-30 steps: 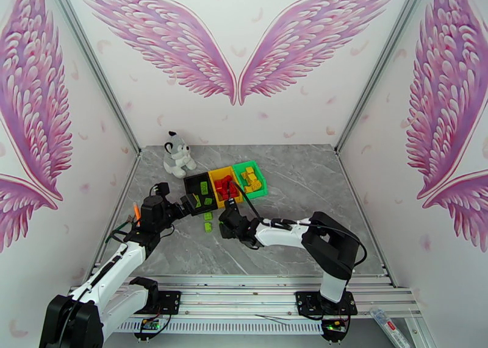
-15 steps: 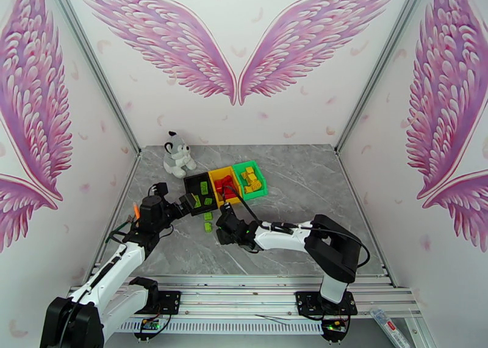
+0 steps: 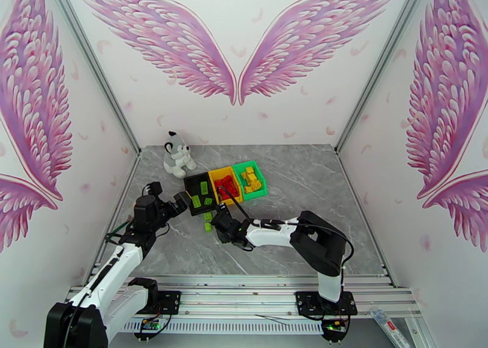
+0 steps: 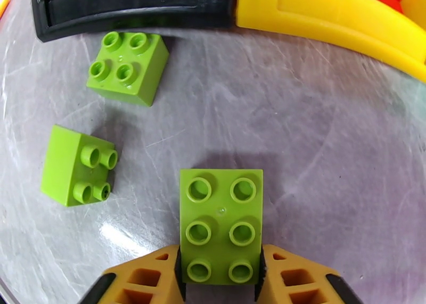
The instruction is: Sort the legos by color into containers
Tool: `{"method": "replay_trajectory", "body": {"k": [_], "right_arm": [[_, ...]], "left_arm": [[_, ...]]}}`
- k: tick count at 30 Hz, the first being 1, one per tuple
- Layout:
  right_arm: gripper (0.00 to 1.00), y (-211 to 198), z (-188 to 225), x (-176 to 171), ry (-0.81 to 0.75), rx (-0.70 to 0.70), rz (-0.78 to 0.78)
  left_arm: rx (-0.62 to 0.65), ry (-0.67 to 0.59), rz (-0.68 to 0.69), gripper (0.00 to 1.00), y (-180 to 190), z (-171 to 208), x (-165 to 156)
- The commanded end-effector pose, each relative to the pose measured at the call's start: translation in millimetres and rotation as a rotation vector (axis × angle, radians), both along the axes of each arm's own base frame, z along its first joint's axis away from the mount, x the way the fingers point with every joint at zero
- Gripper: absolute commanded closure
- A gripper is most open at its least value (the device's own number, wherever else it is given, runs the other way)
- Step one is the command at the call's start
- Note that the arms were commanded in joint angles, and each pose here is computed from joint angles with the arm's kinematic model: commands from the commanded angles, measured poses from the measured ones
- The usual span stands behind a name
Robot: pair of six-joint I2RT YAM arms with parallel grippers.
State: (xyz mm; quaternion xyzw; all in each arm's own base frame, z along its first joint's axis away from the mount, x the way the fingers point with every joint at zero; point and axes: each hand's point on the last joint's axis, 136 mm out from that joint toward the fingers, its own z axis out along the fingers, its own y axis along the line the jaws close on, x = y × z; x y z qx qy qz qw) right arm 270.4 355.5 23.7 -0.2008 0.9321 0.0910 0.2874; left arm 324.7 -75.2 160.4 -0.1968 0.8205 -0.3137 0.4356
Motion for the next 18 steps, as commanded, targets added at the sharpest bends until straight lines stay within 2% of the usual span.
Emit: {"method": "replay_trajectory", "body": {"k": [1, 9, 14, 18], "right_arm": [[0.76, -2.0, 18.9, 0.4, -0.023, 0.012, -0.003], [0.76, 17.8, 68.9, 3.3, -0.079, 0.108, 0.029], [0.75, 43.8, 93.4, 21.7, -0.119, 0.135, 0.034], [0.74, 68.9, 107.9, 45.4, -0.154, 0.138, 0.017]], "left_arm": [[-0.040, 0.004, 0.002, 0.01, 2.9, 1.3, 2.9], [-0.091, 0.029, 0.024, 0.01, 15.0, -7.1, 8.2], [-0.132, 0.054, 0.054, 0.01, 25.5, -17.2, 12.4], [-0.196, 0.087, 0.131, 0.01, 47.0, -32.9, 11.0]]}}
